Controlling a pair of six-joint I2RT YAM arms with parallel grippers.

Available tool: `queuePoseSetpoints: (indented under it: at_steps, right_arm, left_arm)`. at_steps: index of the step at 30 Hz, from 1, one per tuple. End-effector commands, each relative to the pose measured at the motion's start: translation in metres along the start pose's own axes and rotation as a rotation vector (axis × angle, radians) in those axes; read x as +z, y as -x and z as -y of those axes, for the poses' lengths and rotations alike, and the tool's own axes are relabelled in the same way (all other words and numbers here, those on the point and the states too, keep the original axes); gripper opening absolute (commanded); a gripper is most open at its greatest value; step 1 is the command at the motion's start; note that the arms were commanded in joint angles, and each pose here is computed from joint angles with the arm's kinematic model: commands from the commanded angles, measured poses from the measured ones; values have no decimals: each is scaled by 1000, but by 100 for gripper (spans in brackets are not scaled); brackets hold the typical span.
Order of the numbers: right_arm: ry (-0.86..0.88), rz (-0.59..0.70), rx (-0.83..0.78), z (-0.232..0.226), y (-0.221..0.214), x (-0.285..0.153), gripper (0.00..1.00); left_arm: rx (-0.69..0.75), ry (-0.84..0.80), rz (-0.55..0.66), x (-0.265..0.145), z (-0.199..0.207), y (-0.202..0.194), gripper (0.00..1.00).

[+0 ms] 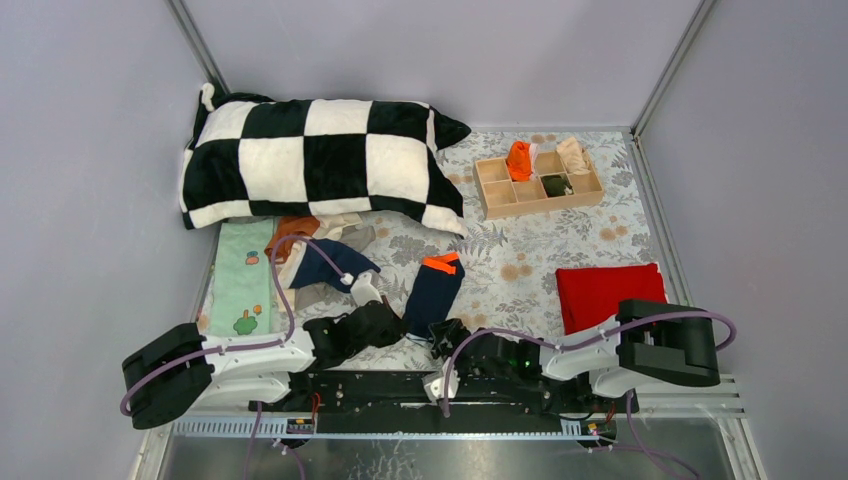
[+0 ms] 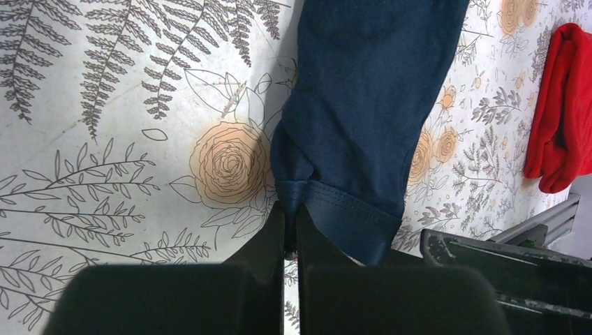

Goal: Roll the underwear
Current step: Roll the underwear to the center of the board.

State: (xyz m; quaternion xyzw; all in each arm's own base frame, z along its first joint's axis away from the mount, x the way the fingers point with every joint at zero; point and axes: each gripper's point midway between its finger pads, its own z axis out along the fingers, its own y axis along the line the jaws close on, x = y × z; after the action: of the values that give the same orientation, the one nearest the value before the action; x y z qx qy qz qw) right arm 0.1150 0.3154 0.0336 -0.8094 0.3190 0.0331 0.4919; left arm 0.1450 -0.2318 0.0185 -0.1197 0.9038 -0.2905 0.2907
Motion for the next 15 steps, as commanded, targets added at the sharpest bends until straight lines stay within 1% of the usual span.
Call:
queuePoseSetpoints:
  at_steps: [1, 7, 12, 15]
  right_arm:
    - [68, 35, -147, -6, 9, 9, 73]
    - [166, 2, -190, -19, 4, 14, 70]
    - [250, -63, -170, -31, -11, 16, 65]
    - [263, -77, -153, -33, -17, 17, 61]
  left_arm:
    - [-1, 15, -11, -1, -8, -3, 0]
    - [-8, 6, -15, -1, -8, -4, 0]
    - [-26, -9, -23, -1, -9, -7, 0]
    - [-29, -14, -25, -1, -9, -8, 0]
